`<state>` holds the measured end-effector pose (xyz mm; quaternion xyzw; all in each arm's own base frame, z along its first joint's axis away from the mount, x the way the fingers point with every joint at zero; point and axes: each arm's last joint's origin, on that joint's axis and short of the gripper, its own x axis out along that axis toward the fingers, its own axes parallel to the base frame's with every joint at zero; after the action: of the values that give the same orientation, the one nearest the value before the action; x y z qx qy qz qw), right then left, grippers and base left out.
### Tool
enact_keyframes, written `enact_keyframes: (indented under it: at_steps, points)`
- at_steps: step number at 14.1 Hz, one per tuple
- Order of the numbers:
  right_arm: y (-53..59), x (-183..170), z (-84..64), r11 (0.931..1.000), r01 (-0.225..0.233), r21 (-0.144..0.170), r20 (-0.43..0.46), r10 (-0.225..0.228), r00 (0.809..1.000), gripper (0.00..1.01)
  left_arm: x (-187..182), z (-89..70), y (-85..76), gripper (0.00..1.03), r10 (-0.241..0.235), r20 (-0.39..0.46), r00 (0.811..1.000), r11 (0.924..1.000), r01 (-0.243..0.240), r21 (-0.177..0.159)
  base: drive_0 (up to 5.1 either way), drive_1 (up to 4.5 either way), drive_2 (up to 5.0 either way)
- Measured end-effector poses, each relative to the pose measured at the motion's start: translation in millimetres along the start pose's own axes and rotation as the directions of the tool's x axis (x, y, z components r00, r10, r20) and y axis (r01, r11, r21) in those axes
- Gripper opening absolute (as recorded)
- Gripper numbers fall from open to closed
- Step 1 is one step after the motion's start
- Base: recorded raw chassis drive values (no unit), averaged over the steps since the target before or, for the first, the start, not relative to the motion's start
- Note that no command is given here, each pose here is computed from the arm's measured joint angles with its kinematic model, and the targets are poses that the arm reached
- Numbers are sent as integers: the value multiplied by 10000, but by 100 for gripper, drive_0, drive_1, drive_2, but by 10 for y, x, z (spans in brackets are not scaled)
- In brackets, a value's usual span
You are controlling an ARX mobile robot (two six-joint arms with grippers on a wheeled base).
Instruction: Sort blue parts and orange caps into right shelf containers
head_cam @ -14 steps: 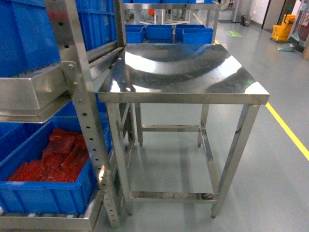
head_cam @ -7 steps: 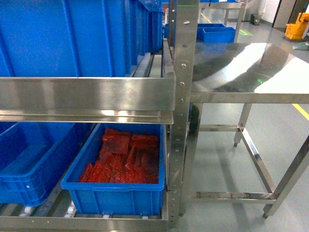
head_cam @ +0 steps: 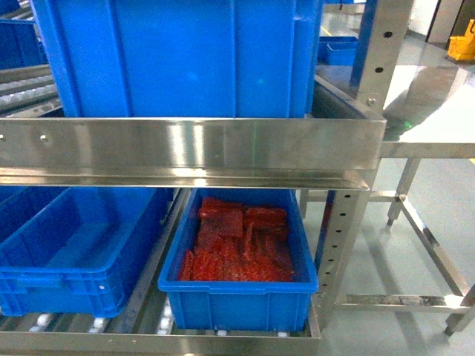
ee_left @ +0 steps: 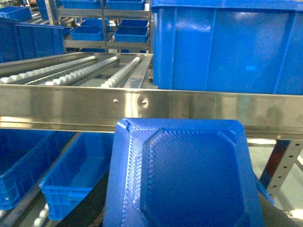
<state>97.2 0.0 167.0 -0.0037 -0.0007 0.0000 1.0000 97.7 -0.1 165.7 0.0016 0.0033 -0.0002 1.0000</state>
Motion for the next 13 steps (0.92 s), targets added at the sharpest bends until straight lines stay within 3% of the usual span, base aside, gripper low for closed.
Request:
enact_keyframes:
  at_steps: [13]
  points:
    - [0,0,-1,10000,0,0,-4,0,10000,45,0,0,0,43,0,0,10000,10000,0,0,13,446,-420]
